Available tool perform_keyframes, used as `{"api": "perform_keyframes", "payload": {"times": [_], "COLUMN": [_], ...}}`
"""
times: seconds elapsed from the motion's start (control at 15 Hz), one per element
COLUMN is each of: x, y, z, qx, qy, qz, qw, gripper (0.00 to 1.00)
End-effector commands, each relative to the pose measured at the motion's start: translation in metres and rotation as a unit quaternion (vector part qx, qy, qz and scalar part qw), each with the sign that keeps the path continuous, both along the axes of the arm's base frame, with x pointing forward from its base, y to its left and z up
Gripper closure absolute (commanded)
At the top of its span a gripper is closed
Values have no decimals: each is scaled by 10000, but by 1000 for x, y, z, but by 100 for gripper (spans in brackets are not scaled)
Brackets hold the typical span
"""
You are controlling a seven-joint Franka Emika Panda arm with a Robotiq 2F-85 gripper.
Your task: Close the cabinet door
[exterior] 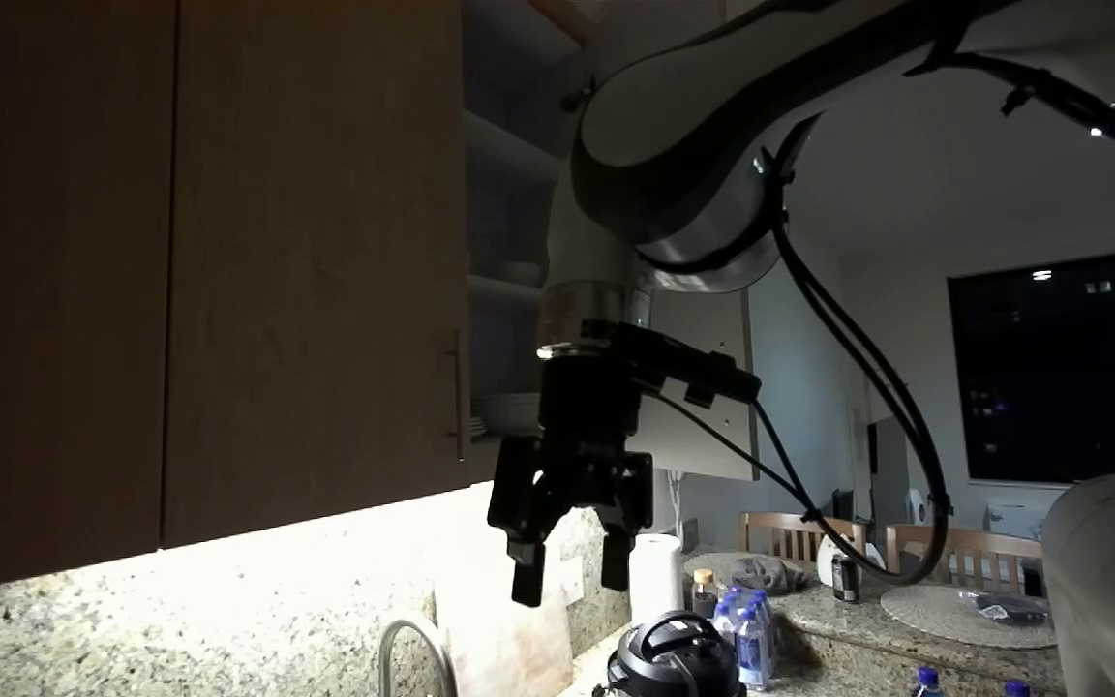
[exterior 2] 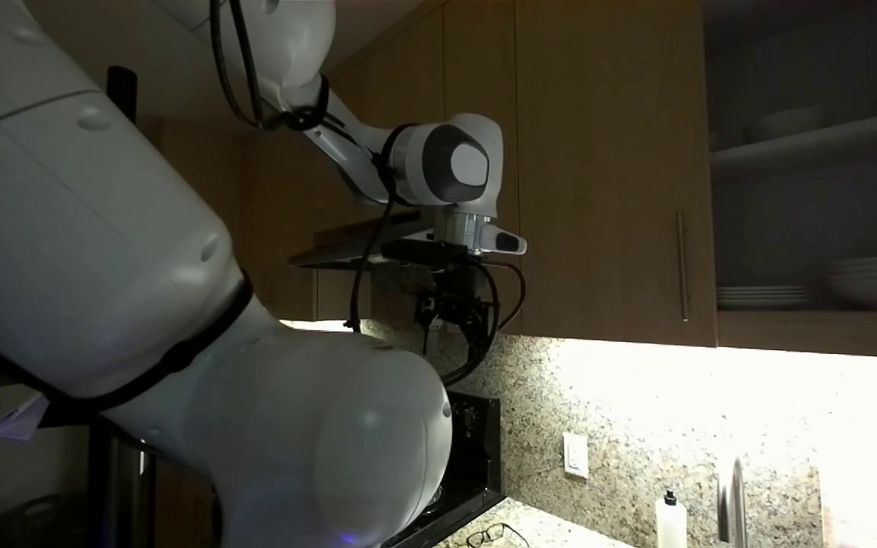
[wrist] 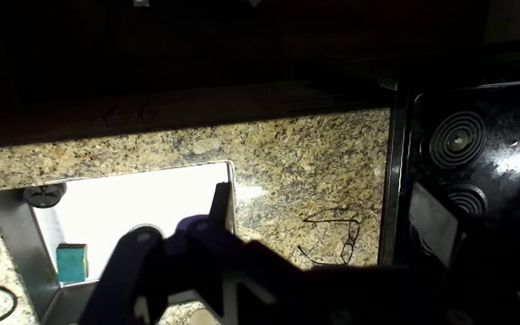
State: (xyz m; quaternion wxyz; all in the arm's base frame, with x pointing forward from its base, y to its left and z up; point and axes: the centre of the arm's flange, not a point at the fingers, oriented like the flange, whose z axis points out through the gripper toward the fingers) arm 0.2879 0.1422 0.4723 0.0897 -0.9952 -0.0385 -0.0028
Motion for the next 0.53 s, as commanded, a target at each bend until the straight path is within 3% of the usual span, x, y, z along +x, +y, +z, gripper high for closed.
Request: {"api": "perform_keyframes", "payload": {"times": [0.0, 0.47], "x": [-13, -48], "y": [-8, -43], "z": [10, 47], "qx": [-6, -404], "qy": [117, -119], "qz": [117, -121], "qw": [9999, 9990], "gripper": [0, 0]}}
